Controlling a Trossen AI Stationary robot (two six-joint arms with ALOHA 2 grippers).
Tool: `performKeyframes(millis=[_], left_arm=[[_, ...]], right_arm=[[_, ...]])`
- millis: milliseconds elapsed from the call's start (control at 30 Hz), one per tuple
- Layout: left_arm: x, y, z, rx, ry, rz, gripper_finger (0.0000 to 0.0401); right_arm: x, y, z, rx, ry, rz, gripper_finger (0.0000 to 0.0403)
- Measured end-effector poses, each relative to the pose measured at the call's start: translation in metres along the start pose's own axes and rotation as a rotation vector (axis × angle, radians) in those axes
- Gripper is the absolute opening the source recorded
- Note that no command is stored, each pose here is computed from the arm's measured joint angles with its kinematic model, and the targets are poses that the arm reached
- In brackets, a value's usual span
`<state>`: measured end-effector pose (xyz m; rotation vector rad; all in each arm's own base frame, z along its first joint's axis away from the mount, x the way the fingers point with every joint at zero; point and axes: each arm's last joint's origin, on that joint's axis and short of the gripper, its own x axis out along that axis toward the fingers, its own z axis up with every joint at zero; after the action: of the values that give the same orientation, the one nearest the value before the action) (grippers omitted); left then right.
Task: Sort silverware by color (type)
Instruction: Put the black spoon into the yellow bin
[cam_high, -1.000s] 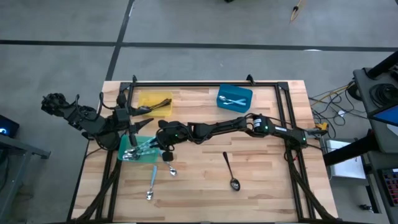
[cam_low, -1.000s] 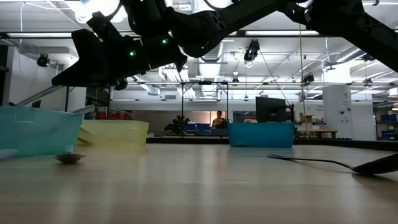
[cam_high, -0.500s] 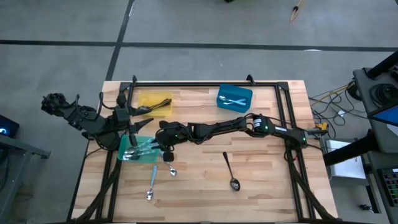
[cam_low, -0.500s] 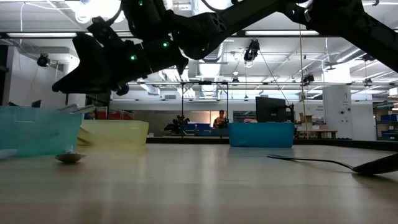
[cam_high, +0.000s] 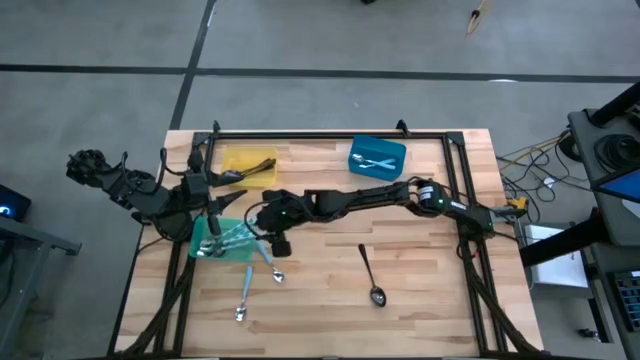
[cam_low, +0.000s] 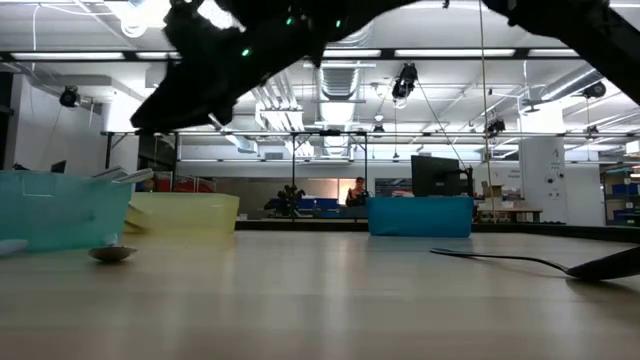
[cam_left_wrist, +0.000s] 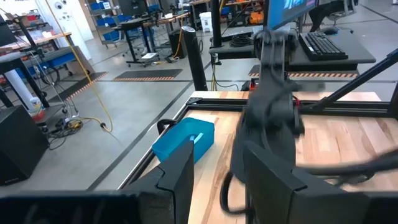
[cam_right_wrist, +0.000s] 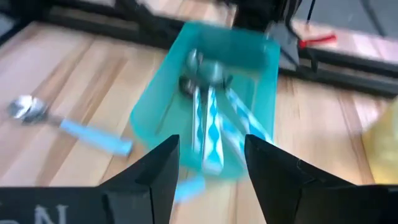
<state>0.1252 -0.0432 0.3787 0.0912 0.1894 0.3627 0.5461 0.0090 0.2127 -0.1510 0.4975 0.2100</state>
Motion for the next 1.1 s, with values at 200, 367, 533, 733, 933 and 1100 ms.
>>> performKeyframes(millis=[200, 367, 533, 733, 933, 1100], left_arm=[[0.001, -0.001, 0.000, -0.011, 0.004, 0.001, 0.0118], [0.006, -0.006, -0.002, 0.004, 0.020, 0.002, 0.0118], [0.013, -0.014, -0.004, 0.037, 0.044, 0.004, 0.0118], [0.021, -0.024, -0.008, 0.111, 0.072, 0.006, 0.0118], [0.027, -0.031, -0.011, 0.154, 0.094, 0.006, 0.0118], [0.030, -0.034, -0.013, 0.166, 0.111, 0.005, 0.0118]], right_arm=[[-0.042, 0.004, 0.014, 0.029, 0.186, 0.035, 0.0168], [-0.081, 0.008, 0.025, 0.190, 0.323, 0.040, 0.0157], [-0.118, 0.017, 0.023, 0.408, 0.541, 0.018, 0.0148], [-0.148, 0.039, 0.019, 0.627, 0.753, -0.040, 0.0137], [-0.147, 0.075, 0.007, 0.780, 0.857, -0.098, 0.0133], [-0.142, 0.106, -0.015, 0.853, 0.963, -0.154, 0.0143]])
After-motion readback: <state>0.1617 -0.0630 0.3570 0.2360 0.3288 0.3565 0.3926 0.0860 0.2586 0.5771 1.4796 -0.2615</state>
